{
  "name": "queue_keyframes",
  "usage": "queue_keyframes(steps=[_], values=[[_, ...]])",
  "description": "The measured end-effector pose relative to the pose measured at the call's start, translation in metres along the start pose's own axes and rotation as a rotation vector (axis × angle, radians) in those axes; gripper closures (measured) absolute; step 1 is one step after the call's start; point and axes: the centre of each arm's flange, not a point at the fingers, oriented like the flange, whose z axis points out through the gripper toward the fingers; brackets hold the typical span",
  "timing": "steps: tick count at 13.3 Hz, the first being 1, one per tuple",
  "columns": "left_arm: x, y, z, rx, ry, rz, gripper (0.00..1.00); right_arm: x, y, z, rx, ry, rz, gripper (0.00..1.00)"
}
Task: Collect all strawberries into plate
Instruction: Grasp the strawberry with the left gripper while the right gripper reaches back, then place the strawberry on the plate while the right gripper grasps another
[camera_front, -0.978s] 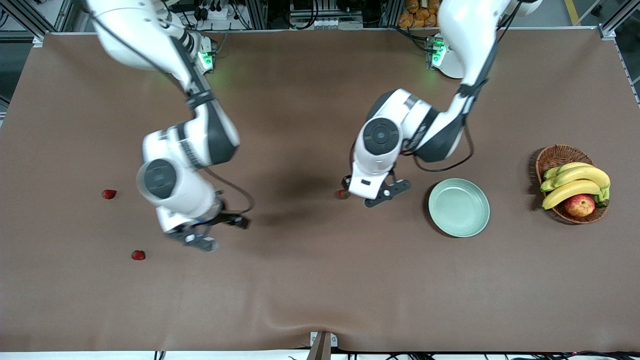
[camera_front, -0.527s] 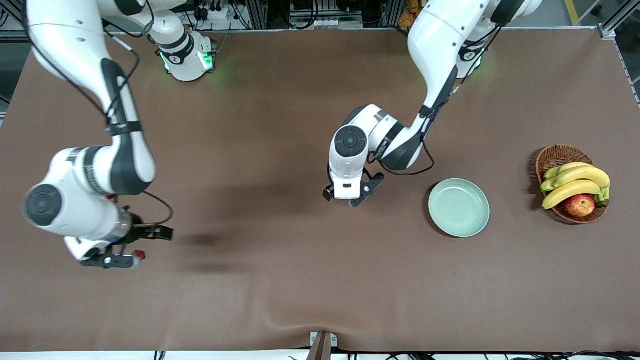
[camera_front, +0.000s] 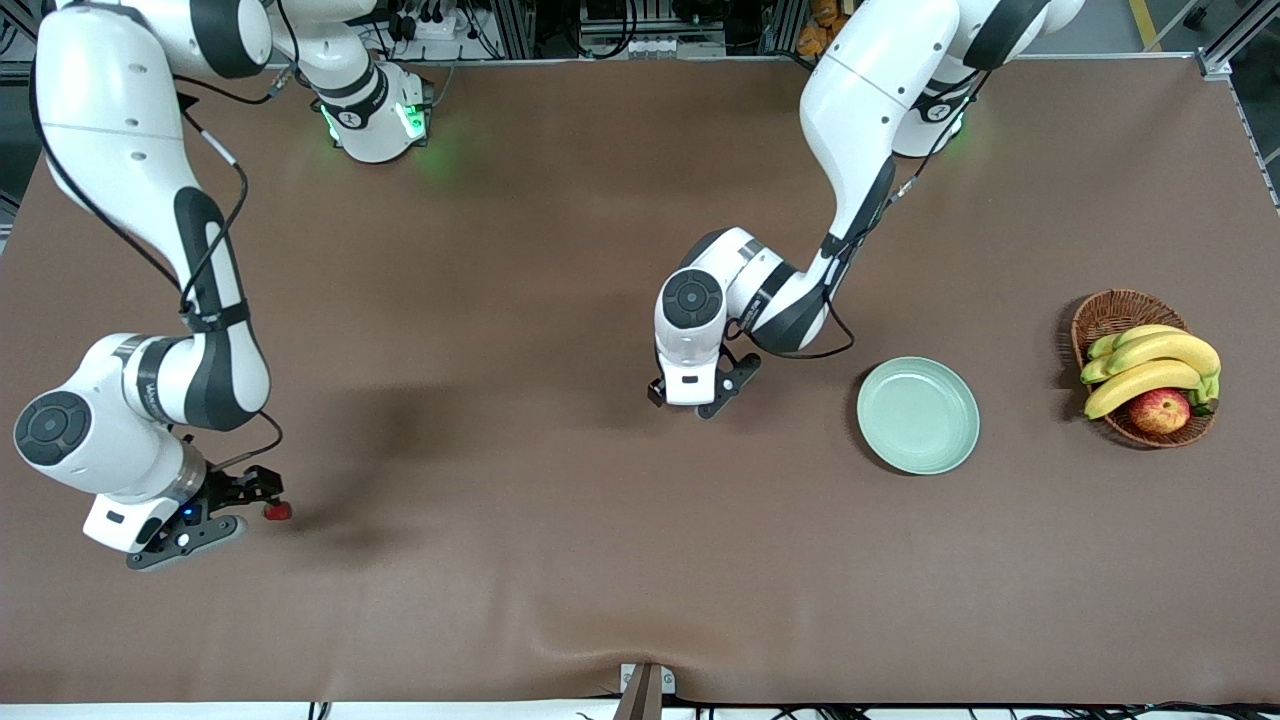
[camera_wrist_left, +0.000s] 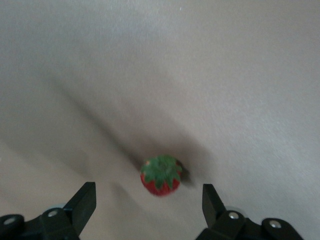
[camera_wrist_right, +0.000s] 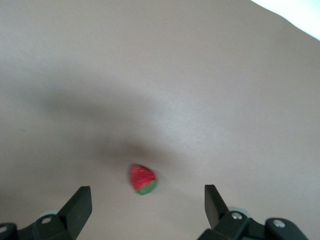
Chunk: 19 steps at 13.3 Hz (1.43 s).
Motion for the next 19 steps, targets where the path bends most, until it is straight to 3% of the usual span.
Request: queue_keyframes(steps=[2,3,6,7,9,12,16,19], values=[[0.002,0.000,0.007,0.001,0.011,0.008,0.26,-0.008,0.012,0.015,-0.023,0.014,-0.142,0.00],[0.003,0.000,0.010,-0.003,0.012,0.007,0.26,-0.010,0.015,0.021,-0.030,0.017,-0.200,0.00],[0.004,0.003,0.009,-0.023,0.014,0.005,0.61,-0.007,0.007,0.030,-0.027,0.020,-0.374,0.00],[0.006,0.004,0.008,-0.025,0.015,0.004,0.68,-0.005,0.003,0.033,-0.021,0.020,-0.409,0.00],[0.022,0.008,-0.007,-0.050,0.019,-0.021,0.68,-0.003,-0.004,0.041,-0.009,0.016,-0.432,0.00],[0.077,0.001,-0.076,-0.077,-0.026,-0.076,0.68,-0.005,-0.012,0.053,0.012,0.008,-0.434,0.00],[0.164,-0.057,-0.150,0.018,-0.099,0.036,0.68,-0.010,-0.021,0.065,0.040,-0.004,-0.435,0.00],[0.229,-0.115,-0.131,0.100,-0.119,0.164,0.68,-0.016,-0.024,0.073,0.055,-0.012,-0.428,0.00]])
